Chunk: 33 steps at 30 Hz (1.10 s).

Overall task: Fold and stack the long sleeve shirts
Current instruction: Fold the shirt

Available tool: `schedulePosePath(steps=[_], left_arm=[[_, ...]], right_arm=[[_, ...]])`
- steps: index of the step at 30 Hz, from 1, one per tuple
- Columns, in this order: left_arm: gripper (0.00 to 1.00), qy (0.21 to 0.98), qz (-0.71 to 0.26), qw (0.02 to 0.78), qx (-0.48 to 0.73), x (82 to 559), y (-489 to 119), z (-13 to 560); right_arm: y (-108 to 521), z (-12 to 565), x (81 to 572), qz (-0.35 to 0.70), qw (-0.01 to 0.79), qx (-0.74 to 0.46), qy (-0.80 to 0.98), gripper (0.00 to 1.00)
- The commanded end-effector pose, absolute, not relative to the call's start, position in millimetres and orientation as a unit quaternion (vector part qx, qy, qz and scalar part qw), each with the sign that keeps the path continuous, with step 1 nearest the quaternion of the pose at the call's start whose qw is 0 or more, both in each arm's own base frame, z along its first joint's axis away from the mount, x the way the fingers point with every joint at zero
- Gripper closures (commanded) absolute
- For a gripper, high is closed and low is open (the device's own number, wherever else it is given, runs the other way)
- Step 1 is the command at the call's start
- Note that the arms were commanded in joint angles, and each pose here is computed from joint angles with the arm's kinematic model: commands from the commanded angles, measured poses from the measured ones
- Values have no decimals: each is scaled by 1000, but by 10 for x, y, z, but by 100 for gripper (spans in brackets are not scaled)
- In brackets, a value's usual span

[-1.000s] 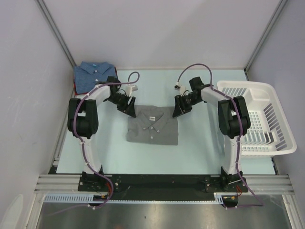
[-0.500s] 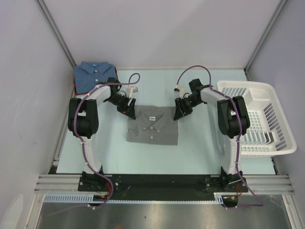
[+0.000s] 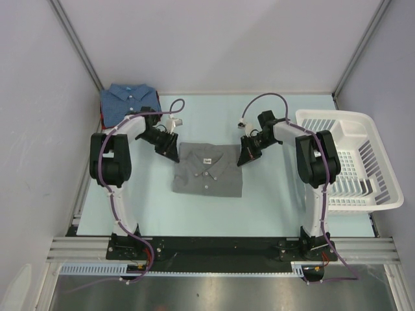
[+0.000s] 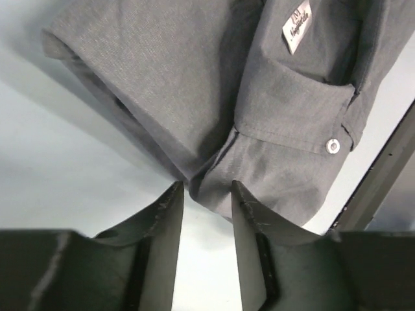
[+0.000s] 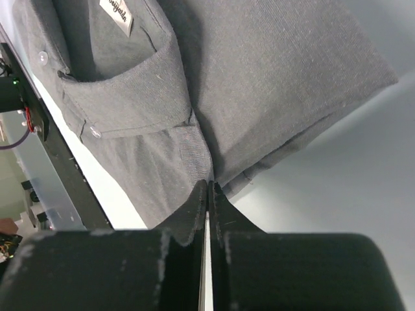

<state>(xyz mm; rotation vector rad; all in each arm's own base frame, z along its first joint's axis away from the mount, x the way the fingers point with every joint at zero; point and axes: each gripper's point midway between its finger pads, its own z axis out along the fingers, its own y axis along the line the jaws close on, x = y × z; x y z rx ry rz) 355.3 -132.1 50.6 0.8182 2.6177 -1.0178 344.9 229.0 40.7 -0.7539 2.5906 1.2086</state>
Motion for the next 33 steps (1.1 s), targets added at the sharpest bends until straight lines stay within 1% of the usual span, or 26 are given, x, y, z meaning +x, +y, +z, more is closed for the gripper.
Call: schedulePosePath(steps=[1, 2, 4, 5, 7, 8, 9, 18, 22, 28, 33], left_arm=[[65, 868, -380, 120, 294, 3433, -1401, 745], [71, 867, -383, 120, 294, 3427, -1408, 743], [76, 865, -385, 124, 297, 3432, -1414, 762], [82, 864, -387, 125, 297, 3430, -1422, 783], [88, 863, -386, 130, 300, 3445, -1422, 810], [96, 862, -385, 133, 301, 3456, -1423, 834], [100, 863, -379, 136, 304, 3468, -1410, 850], [100, 855, -360, 174, 331, 3606, -1392, 1075], [100, 846, -351, 201, 346, 3702, -1396, 1206], [100, 846, -337, 231, 343, 3985, -1409, 1295], [100, 854, -321, 247, 327, 4258, -1397, 1194]], right_arm=[[2333, 700, 3489, 423, 124, -253, 861, 100], [2341, 722, 3481, 424, 124, -253, 861, 100], [2336, 742, 3485, 424, 127, -252, 860, 100], [2336, 767, 3481, 424, 128, -252, 860, 100], [2331, 795, 3498, 421, 135, -254, 860, 100], [2323, 809, 3505, 420, 137, -254, 861, 100], [2331, 832, 3522, 418, 143, -257, 860, 100], [2315, 942, 3670, 400, 177, -266, 859, 100], [2275, 1078, 3784, 396, 207, -268, 854, 100], [2223, 1148, 4033, 388, 239, -258, 852, 100], [2173, 1078, 4285, 369, 258, -249, 857, 100]])
